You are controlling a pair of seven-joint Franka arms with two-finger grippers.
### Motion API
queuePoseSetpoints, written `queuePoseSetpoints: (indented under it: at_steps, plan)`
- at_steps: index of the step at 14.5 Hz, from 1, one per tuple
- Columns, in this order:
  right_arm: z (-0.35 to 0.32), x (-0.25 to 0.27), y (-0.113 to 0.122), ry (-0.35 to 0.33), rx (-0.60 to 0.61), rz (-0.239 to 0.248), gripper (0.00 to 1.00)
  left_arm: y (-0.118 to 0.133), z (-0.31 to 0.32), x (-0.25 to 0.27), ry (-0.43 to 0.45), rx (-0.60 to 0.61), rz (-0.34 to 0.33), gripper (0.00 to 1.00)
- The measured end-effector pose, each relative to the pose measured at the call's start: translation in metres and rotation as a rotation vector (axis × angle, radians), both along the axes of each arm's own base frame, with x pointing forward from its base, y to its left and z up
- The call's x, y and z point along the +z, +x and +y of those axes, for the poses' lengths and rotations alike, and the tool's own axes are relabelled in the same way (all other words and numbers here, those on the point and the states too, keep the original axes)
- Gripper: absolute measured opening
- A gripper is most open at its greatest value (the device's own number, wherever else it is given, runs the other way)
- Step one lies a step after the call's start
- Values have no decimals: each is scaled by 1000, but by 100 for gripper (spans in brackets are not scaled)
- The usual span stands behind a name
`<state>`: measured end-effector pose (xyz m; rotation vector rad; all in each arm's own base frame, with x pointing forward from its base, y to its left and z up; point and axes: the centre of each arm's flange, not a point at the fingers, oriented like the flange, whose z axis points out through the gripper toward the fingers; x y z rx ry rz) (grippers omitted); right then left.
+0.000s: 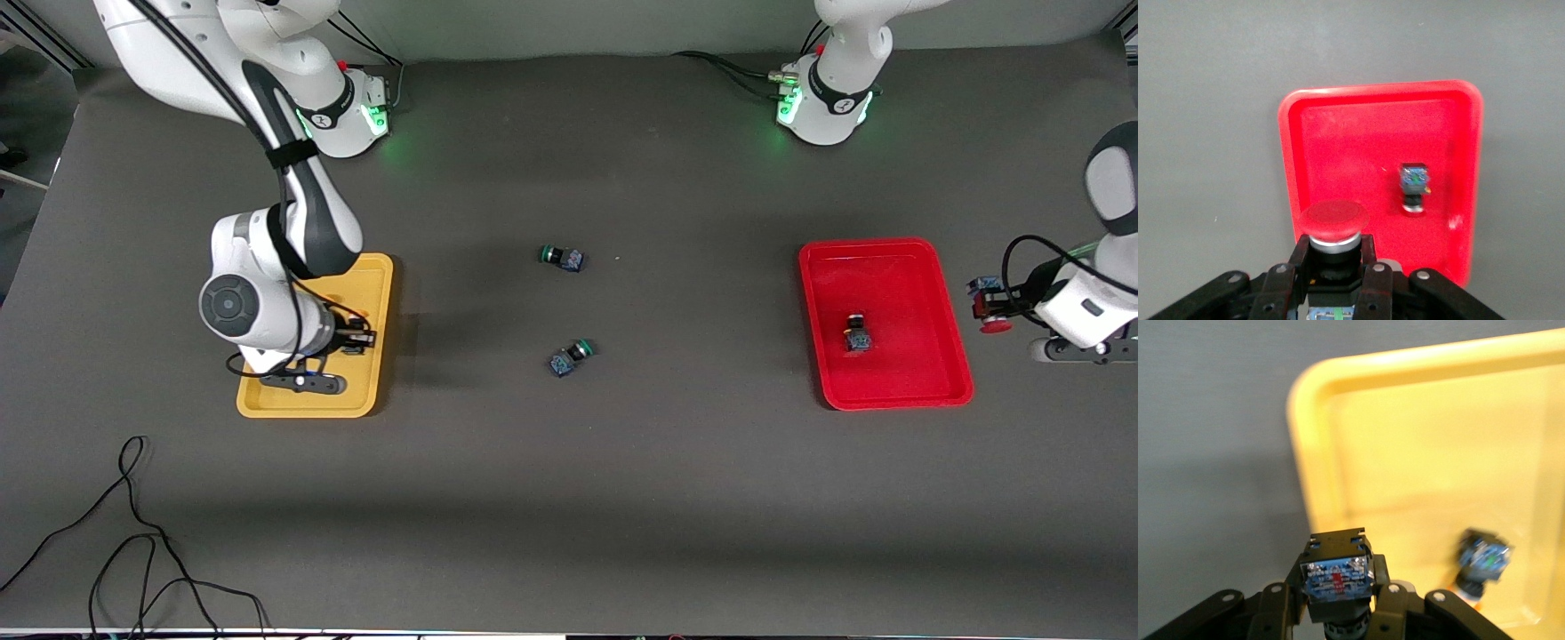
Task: Place red and yellow buttons in trays
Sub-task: 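Lower the orange button into the yellow tray while the left gripper places red button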
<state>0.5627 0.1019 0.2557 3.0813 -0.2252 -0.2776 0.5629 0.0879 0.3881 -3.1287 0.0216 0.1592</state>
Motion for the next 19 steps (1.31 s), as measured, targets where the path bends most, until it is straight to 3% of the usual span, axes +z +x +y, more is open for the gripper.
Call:
queuePoseSetpoints:
  at_steps: [4, 6, 8, 10, 13, 15, 19]
  plan:
    - [-21, -24, -2, -5, 31, -24, 41, -48, -4, -113, 10, -17, -136, 33]
    - [-19, -33, -1, -9, 38, -32, 41, -72, -1, -158, 4, -3, -171, 33]
    - [-19, -42, -1, -15, 39, -38, 41, -80, 2, -184, -4, 4, -177, 33]
    - [-22, -52, 0, -21, 38, -43, 41, -78, 3, -192, -7, 3, -177, 49]
    - [-23, -59, -1, -26, 37, -35, 42, -66, 5, -181, -4, -1, -179, 81]
    - [-24, -59, 0, -26, 36, -36, 59, -52, 9, -163, -4, -1, -136, 100]
    - [-24, -48, 7, -23, 33, -54, 99, -13, 20, -65, 1, 3, -1, 100]
